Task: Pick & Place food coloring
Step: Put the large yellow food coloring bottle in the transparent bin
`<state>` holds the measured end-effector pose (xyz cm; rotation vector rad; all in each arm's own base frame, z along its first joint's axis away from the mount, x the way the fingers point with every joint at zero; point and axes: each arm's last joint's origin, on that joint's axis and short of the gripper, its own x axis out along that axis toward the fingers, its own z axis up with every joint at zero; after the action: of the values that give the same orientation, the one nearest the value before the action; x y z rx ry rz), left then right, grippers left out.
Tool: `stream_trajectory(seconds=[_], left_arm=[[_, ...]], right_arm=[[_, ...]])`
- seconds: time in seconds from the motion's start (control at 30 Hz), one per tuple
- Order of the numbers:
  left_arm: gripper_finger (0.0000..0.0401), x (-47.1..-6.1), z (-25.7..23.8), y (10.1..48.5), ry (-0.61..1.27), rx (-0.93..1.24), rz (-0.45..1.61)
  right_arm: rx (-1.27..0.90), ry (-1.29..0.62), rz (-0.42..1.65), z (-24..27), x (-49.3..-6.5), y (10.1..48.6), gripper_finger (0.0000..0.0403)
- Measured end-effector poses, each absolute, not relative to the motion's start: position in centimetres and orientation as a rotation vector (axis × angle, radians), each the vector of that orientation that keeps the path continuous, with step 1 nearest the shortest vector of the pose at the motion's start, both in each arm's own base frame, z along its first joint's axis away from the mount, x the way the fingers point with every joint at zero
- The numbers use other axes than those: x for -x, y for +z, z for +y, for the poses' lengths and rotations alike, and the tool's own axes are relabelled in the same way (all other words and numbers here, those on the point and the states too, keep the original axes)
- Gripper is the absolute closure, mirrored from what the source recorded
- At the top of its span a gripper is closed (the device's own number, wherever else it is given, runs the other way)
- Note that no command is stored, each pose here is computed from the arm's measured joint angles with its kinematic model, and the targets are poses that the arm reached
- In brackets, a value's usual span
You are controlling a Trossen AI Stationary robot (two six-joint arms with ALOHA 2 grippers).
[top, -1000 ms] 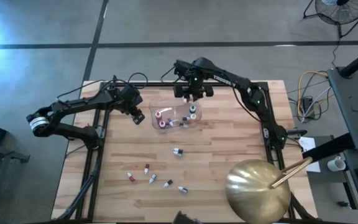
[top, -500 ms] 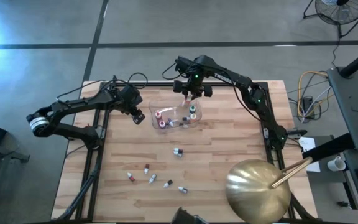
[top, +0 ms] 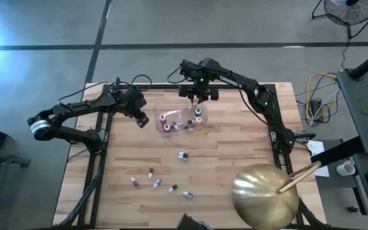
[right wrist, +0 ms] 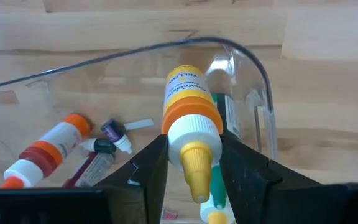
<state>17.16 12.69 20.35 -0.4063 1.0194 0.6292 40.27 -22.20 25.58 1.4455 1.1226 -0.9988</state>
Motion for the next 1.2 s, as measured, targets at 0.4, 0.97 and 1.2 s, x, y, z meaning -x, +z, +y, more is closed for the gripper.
stream_trajectory(seconds=[0.4,0.97,1.2], left_arm=[[0.0227,-17.2,12.7,20.3,0.628,0.406,1.021],[0.0227,-17.1,12.6,20.3,0.628,0.408,1.026],[0.0227,-17.1,12.7,20.3,0.629,0.409,1.027]], right_arm=[[-1.170,-0.851,1.106,-21.2,-41.8,25.5,0.0281],[-1.114,-1.005,1.081,-21.0,-41.9,24.6,0.0281],[-1.119,-0.991,1.015,-21.3,-42.4,24.7,0.0273]])
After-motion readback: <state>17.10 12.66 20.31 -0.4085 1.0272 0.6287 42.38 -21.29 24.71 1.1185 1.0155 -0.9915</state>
